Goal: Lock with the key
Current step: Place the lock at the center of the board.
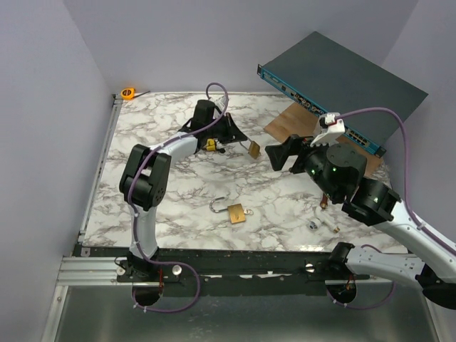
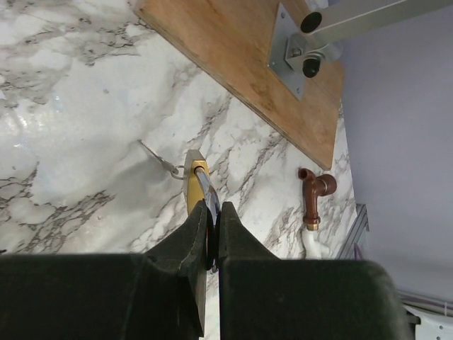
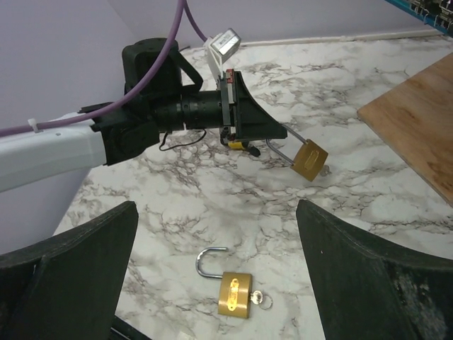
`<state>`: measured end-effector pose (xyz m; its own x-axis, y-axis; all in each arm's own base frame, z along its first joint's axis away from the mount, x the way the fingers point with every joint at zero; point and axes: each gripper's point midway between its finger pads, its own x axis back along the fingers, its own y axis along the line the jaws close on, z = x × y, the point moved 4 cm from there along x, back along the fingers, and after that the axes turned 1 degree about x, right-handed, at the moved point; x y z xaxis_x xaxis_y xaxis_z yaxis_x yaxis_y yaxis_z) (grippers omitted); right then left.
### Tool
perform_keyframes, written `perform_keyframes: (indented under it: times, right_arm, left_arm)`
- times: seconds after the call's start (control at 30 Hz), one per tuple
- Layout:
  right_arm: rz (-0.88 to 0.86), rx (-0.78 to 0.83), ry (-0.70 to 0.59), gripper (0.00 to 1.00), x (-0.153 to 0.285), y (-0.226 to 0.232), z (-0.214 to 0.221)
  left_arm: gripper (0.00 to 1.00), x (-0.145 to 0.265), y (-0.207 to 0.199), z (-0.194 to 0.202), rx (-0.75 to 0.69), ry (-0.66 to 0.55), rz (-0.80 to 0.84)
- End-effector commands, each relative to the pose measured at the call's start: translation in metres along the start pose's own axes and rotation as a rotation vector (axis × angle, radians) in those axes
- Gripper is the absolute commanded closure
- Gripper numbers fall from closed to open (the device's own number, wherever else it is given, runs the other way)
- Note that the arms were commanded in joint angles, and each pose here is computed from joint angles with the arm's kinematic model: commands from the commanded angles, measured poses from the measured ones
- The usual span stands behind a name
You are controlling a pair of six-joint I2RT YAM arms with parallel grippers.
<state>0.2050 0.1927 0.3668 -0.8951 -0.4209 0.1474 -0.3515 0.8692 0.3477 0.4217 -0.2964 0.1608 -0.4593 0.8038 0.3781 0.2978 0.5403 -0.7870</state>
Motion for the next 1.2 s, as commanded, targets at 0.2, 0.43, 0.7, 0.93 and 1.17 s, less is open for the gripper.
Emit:
perform_keyframes:
  times: [0.2,0.43,0.7,0.93,1.17]
  right_arm:
    - [0.026,0.011,0.031,0.05,-0.011,0.000,0.011]
    - [0.025,0.013,0.040,0.04,-0.013,0.001,0.014]
    - [0.028,0.012,0.055,0.04,-0.013,-0.001,0.018]
    - [0.052,0.005,0.057,0.00,-0.013,-0.006,0.024]
    - [0.099,0.004,0.089,0.00,-0.022,-0.012,0.041]
  left_arm:
    - [0.96,-0.006,0.024,-0.013,-0.014,0.110,0.013]
    - [0.67,-0.014,0.045,-0.023,0.010,0.113,-0.025]
    - [0.41,-0.015,0.054,-0.041,-0.016,0.095,-0.078]
    - [0.28,0.000,0.047,-0.062,-0.063,0.036,-0.109]
    - [0.01,0.032,0.021,-0.077,-0.123,-0.064,-0.170]
